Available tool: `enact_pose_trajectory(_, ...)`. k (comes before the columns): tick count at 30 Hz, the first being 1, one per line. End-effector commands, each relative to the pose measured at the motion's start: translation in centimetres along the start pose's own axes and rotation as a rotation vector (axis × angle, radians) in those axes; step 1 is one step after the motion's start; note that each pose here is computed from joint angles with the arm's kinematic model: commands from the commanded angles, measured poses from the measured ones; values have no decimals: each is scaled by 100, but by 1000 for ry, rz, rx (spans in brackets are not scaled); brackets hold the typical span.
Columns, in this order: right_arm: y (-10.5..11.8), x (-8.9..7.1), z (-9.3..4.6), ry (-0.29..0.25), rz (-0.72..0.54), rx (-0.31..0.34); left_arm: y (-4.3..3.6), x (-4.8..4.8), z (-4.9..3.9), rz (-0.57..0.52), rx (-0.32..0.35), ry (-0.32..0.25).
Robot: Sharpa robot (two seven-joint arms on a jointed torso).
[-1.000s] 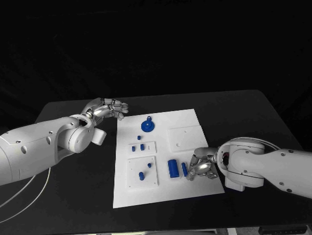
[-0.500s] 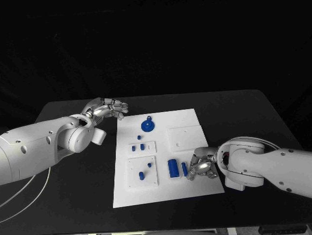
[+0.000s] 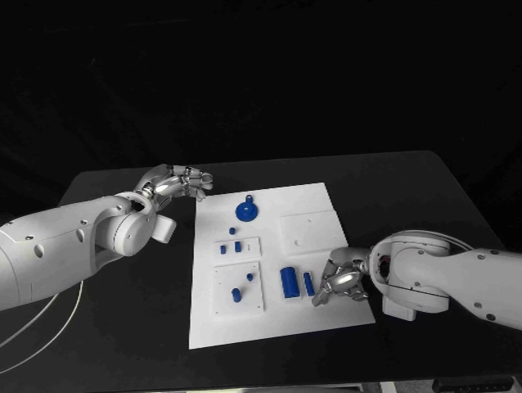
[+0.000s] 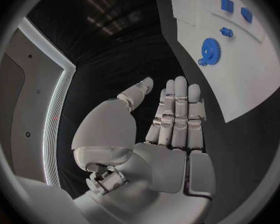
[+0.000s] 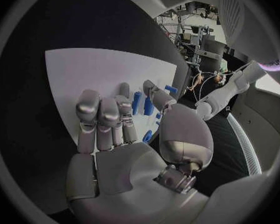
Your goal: Assemble the parts on the task board
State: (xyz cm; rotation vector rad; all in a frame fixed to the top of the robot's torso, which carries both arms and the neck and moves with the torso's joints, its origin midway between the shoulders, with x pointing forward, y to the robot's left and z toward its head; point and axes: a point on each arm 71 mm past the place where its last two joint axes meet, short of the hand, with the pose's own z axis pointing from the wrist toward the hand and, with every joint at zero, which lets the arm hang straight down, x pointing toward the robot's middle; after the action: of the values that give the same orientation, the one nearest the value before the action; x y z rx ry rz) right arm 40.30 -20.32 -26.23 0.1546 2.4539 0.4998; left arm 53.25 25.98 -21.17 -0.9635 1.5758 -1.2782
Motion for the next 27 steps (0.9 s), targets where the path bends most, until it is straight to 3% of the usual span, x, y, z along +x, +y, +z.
enact_pose_trajectory(1,-14,14,6,-4,29,-19,-12,17,3,-9,9,12)
enact_pose_trajectory(13,15,-22,20,-61,-24,-16,-11,22,2,-10,8,14)
enact_pose_trajectory(27,47,-17,52,-54,-64,-6,-11,23,0,-10,7,15)
